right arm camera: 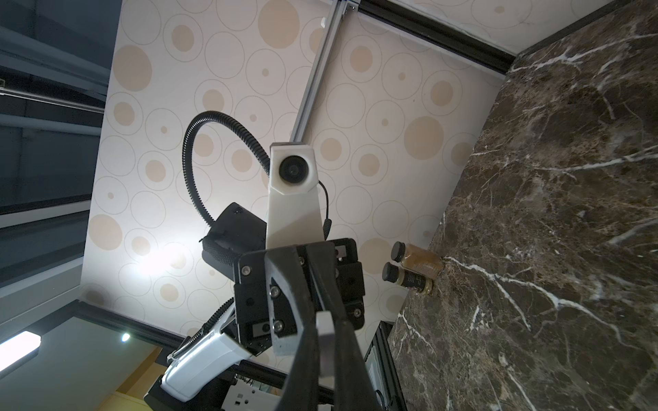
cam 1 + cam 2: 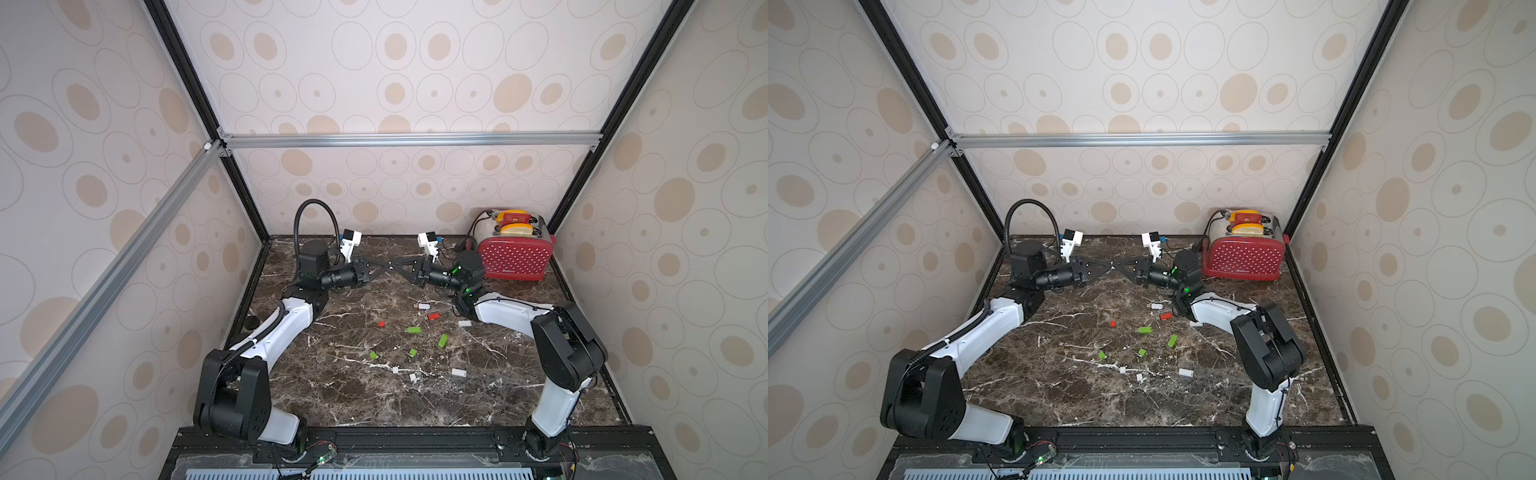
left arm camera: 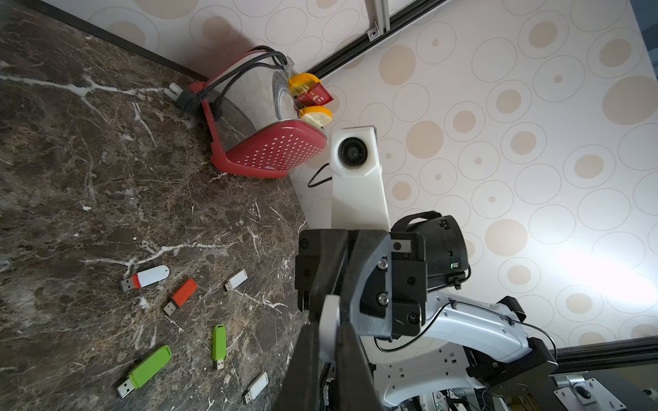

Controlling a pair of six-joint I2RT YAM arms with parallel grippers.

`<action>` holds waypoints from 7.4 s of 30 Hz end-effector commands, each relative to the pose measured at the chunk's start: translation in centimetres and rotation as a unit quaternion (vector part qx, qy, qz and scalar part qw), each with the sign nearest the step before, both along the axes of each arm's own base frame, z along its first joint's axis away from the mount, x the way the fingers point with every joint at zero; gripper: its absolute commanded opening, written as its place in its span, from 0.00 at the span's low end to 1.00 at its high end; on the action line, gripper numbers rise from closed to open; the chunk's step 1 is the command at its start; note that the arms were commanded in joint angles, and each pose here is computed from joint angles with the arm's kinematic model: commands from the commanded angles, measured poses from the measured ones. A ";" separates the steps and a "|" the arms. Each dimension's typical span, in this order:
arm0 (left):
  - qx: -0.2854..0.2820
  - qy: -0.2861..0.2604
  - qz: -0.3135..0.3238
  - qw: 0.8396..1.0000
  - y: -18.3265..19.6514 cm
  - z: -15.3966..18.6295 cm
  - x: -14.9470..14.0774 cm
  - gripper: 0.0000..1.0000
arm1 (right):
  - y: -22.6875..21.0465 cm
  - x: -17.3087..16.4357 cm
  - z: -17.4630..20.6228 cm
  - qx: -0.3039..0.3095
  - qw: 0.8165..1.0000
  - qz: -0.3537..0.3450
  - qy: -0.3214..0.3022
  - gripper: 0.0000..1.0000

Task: Close the usb drive cover
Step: Pick up the cover from the center of the board, then pick up the USB drive from the center of the board, then close the cover of the USB drive.

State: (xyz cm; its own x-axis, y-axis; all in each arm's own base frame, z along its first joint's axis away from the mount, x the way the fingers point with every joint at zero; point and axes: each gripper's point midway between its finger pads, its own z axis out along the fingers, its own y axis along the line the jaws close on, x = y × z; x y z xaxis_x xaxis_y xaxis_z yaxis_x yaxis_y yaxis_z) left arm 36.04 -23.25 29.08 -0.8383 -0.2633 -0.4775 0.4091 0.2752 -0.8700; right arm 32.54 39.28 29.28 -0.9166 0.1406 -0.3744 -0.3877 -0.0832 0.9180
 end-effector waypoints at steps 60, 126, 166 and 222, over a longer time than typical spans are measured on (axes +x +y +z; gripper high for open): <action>0.030 0.180 -0.020 0.983 4.8 -6.9 -4.2 0.00 | -10.6 6.9 -26.9 -0.633 0.676 0.223 -0.303 0.64; 0.043 0.181 -0.098 0.978 1.2 -9.0 -5.5 0.00 | -3.5 -6.2 -11.3 -0.407 0.695 0.223 -0.550 0.06; 0.082 0.155 -0.078 0.981 2.0 -9.6 -5.3 0.00 | -3.0 -6.9 -10.9 -0.390 0.707 0.227 -0.544 0.05; 0.095 0.146 -0.086 0.981 -0.5 -10.9 -5.6 0.00 | 0.4 -6.6 -7.6 -0.359 0.703 0.155 -0.595 0.03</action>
State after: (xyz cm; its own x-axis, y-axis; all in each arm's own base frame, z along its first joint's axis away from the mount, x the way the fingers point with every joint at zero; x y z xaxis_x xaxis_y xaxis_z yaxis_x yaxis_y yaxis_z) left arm 30.63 -23.06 18.22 -0.9754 -0.0500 -0.2147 0.1780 0.3960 -0.9008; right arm 26.93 36.80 17.75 0.0799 -0.7330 -0.6755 -0.9889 0.0267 -0.1460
